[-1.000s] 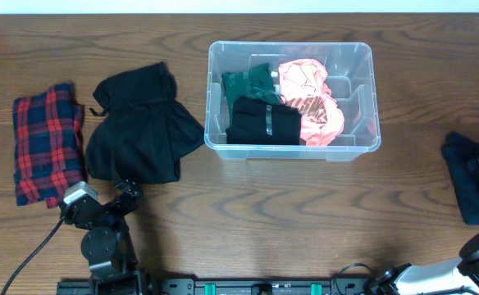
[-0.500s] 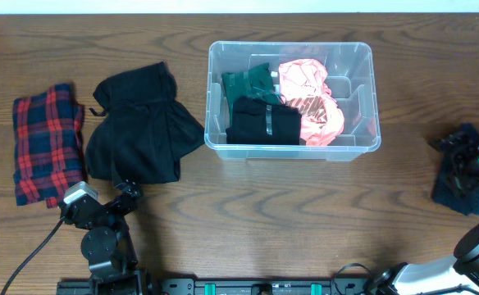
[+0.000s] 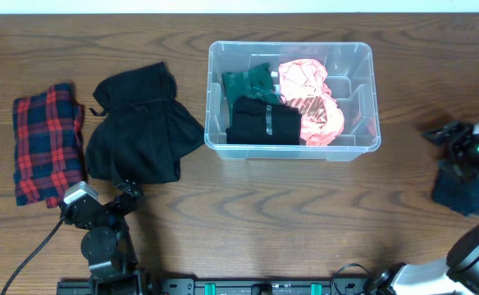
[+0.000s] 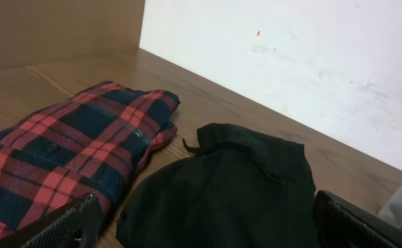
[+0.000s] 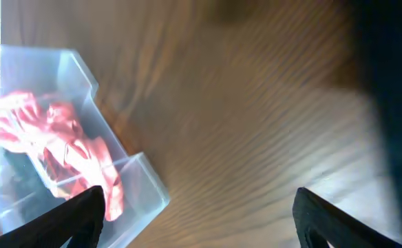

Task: Pack container
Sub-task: 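Lower the right gripper onto the navy cloth and grasp it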

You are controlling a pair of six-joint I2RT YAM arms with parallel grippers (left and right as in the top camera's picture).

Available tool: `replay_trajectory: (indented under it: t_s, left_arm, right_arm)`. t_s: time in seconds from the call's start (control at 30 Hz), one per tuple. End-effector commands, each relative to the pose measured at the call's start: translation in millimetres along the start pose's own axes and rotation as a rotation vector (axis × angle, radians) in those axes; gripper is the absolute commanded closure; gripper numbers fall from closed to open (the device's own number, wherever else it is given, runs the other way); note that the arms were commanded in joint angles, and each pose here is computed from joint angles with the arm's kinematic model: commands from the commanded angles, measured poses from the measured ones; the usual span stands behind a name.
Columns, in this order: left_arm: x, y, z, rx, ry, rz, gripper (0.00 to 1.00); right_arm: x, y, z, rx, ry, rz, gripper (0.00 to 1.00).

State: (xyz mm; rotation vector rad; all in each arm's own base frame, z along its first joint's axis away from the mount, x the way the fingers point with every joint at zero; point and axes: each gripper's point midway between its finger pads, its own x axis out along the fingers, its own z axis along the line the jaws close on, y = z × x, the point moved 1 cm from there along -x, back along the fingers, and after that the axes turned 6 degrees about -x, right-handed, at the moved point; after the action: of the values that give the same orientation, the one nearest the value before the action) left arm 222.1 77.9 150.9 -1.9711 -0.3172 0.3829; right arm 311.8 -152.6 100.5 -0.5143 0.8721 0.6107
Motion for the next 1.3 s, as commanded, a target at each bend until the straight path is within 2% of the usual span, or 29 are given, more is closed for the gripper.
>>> replay_trajectory:
  t_s: [0.0, 0.17, 0.4, 0.53, 0.7, 0.93, 1.13, 1.17, 1.27]
  left_arm:
    - [1.2, 14.6, 10.9, 0.012, -0.046, 0.039, 0.02]
    - [1.2, 14.6, 10.9, 0.012, -0.046, 0.039, 0.02]
    - [1.2, 14.6, 10.9, 0.012, -0.046, 0.039, 0.02]
    - [1.2, 14.6, 10.9, 0.012, -0.046, 0.039, 0.02]
    - [1.2, 14.6, 10.9, 0.012, -0.046, 0.039, 0.02]
    - [1.2, 14.7, 10.9, 0.012, -0.046, 0.039, 0.02]
    - [1.2, 14.7, 10.9, 0.012, -0.046, 0.039, 0.02]
    - [1.2, 14.6, 10.9, 0.012, -0.046, 0.039, 0.02]
    - [1.2, 14.6, 10.9, 0.012, -0.046, 0.039, 0.02]
  right_arm:
    - [-42.2, -28.7, -13.3, -0.147, 0.151, -0.142, 0.13]
    - [-69.5, -45.6, -78.2, -0.072, 0.531, -0.226, 0.1]
    - [-63.9, -67.7, -112.2, -0.101, 0.614, -0.267, 0.05]
    - [-48.2, -59.2, -134.3, -0.051, 0.592, -0.199, 0.01]
    - [-25.3, -46.5, -159.5, 0.007, 0.577, -0.112, 0.01]
    - [11.2, -33.1, -152.6, 0.038, 0.407, -0.027, 0.01]
    - [13.5, -30.8, -148.5, 0.045, 0.38, -0.018, 0.09]
    - [13.5, -30.7, -148.5, 0.045, 0.38, -0.018, 0.17]
    - [13.6, -29.8, -148.3, 0.047, 0.379, -0.014, 0.29]
